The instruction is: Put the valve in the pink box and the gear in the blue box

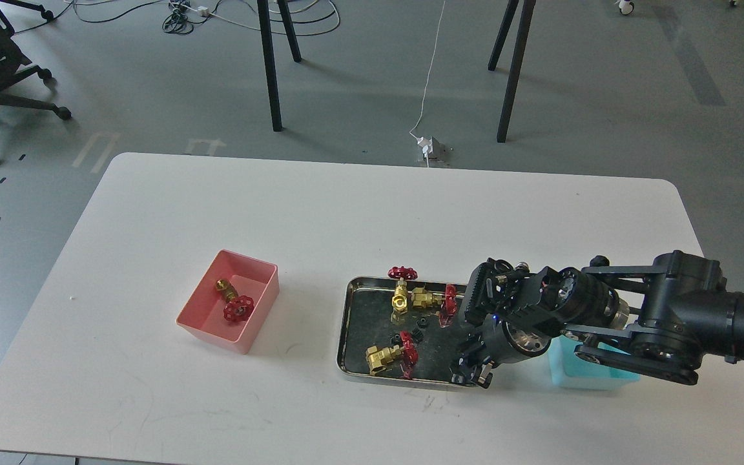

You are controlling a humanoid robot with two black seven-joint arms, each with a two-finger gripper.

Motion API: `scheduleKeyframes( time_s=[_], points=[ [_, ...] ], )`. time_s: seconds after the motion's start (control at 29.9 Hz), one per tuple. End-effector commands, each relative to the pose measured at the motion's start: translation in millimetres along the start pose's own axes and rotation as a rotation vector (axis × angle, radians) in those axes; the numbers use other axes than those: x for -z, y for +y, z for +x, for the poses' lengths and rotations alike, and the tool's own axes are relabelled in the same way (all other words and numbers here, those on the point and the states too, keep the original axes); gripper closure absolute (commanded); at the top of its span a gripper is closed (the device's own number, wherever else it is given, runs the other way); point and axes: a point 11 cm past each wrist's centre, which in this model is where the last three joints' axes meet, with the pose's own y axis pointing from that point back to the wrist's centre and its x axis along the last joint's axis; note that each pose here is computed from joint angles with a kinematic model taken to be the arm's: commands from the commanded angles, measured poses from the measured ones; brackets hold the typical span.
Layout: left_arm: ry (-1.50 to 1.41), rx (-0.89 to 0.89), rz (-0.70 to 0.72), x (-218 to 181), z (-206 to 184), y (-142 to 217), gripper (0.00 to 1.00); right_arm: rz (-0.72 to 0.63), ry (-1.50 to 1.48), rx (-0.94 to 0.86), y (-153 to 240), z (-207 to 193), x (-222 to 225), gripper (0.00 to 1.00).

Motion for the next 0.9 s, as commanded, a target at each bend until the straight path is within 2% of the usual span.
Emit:
scheduleKeyframes(
  time_s=[0.0, 0.1, 0.23, 0.37, 0.47, 0.64, 0.77, 0.87],
  points=[
    [-0.001, 0.002, 0.002, 1, 0, 0, 0.01, -0.002, 0.004, -0.042, 8, 15, -1, 0.89],
    [-0.003, 0.001, 0.009, 3, 0, 0, 0.01, -0.022, -0.031, -0.138, 31, 37, -13, 0.89],
    [-0.001, -0.003, 0.018, 7, 0, 1, 0.01, -0.072, -0.108, -0.231, 79, 31, -36, 0.89],
    [-0.001, -0.006, 0.019, 8, 1, 0, 0.01, -0.152, -0.190, -0.209, 122, -18, -53, 0.89],
    [0.003, -0.012, 0.016, 6, 2, 0, 0.01, -0.203, -0.280, -0.144, 138, -68, -61, 0.89],
    [0.001, -0.022, 0.011, 3, 6, -2, 0.01, -0.222, -0.419, -0.076, 147, -121, -63, 0.89],
    [0.001, -0.026, 0.005, -1, 8, -3, 0.01, -0.226, -0.450, -0.050, 140, -134, -64, 0.88],
    [0.000, -0.035, 0.009, 0, 11, -3, 0.01, -0.220, -0.452, -0.051, 132, -131, -66, 0.82]
  ],
)
